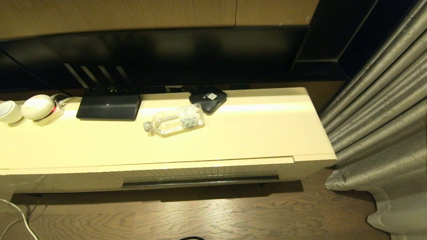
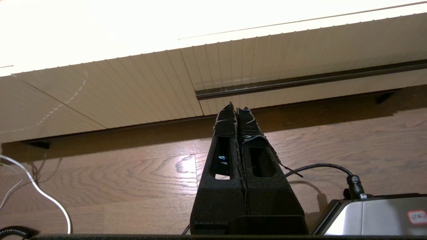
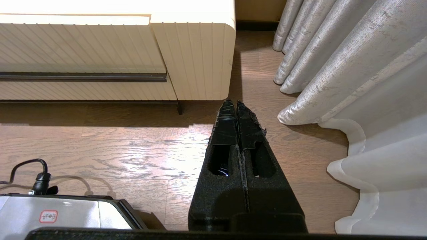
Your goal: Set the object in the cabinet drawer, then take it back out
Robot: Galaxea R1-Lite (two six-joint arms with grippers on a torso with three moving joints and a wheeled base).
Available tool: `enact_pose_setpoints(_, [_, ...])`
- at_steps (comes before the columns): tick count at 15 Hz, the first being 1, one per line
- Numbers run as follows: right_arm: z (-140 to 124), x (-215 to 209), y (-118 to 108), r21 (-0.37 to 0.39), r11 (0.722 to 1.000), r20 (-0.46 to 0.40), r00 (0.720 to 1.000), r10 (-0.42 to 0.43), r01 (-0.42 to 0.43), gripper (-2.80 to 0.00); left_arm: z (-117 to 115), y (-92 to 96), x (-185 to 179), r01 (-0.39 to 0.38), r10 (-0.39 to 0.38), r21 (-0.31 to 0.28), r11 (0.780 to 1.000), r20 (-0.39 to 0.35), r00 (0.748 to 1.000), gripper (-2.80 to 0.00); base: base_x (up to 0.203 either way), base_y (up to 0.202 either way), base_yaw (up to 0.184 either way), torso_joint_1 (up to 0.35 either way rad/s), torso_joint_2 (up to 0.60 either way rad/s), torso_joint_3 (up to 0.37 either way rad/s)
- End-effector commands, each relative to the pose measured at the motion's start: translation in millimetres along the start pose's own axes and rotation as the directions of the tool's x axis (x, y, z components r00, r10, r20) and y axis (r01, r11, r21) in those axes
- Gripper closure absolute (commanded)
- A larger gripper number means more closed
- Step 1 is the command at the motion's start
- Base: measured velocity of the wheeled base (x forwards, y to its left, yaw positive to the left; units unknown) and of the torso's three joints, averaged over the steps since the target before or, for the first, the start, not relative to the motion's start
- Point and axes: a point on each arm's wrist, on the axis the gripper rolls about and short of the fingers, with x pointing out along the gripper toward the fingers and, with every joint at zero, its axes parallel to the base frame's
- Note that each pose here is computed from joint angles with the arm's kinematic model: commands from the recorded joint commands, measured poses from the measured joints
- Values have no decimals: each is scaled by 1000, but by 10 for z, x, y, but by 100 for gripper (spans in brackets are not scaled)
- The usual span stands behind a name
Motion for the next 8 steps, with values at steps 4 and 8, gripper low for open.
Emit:
enact_pose_setpoints(4, [2,1,0,-2,1000,0,1000,1,-1,0,-8,-1,3,0,0,1,1000,-3,1000,0,0,0,0,0,0,0])
enact_pose_setpoints(8, [-3,1,0,0,1000,-1,1000,1,-1,0,-8,-1,3,0,0,1,1000,-3,1000,0,0,0,0,0,0,0])
